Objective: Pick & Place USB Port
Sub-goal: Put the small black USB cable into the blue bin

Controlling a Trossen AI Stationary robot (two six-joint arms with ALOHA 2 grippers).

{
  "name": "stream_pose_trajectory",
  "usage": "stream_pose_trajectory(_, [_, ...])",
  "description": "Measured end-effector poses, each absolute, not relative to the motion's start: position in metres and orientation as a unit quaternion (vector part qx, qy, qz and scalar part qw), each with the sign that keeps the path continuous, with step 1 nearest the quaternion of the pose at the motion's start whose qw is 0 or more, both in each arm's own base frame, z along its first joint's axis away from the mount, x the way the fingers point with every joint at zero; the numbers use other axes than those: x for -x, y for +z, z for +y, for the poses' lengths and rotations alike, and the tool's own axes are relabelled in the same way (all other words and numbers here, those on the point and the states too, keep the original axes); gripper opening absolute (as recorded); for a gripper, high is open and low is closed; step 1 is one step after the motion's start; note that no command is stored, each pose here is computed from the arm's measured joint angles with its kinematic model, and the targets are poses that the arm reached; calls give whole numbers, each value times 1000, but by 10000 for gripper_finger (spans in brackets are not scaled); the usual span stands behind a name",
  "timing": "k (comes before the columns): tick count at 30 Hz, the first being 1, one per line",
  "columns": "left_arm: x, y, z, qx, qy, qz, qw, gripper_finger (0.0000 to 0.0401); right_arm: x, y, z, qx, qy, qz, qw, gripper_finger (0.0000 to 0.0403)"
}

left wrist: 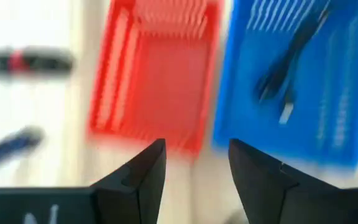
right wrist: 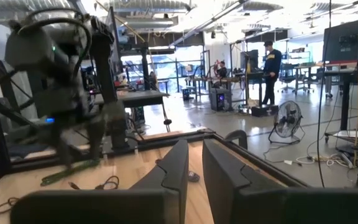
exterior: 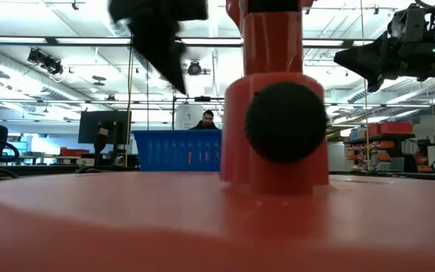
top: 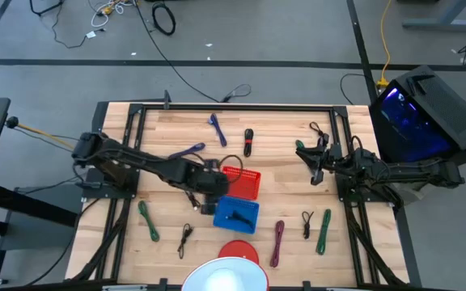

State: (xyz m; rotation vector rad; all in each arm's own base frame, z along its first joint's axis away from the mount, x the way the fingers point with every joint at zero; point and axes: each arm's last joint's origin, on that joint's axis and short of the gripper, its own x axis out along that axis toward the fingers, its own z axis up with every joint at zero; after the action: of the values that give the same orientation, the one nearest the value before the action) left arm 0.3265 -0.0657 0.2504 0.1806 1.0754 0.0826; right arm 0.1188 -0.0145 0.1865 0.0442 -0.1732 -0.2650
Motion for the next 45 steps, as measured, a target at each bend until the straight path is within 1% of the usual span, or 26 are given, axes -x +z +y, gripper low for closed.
stream_pose_trajectory(2, [-314, 250, -65, -110, 34, 553, 825, 177, -119, 187, -15, -22, -132, -87, 987, 49])
stream_pose_trajectory(5, [-298, 242, -72, -163, 3, 622, 766, 176, -119, 187, -15, -22, -133, -87, 987, 49])
stream_pose_trajectory(9, [-289, 230, -83, -237, -29, 670, 703, 176, -119, 187, -15, -23, -135, -88, 987, 49])
stream_pose_trajectory(10, [-288, 228, -86, -253, -35, 674, 694, 176, -119, 187, -15, -24, -138, -88, 986, 49])
stream_pose_trajectory(16, [-294, 208, -103, -300, -67, 676, 670, 176, -119, 187, -15, -28, -145, -89, 985, 49])
stream_pose_trajectory(24, [-304, 176, -109, -300, -86, 707, 635, 177, -118, 187, -15, -28, -145, -89, 985, 49])
stream_pose_trajectory(30, [-310, 162, -111, -272, -122, 715, 632, 176, -118, 187, -15, -28, -145, -89, 985, 49])
stream_pose_trajectory(38, [-313, 159, -106, -272, -114, 713, 636, 176, -118, 187, -15, -28, -144, -89, 985, 49])
stream_pose_trajectory(41, [-311, 148, -103, -265, -120, 709, 643, 176, -119, 187, -15, -28, -143, -89, 985, 49])
stream_pose_trajectory(45, [-299, 136, -96, -266, -111, 731, 619, 176, -119, 187, -15, -28, -143, -89, 985, 49])
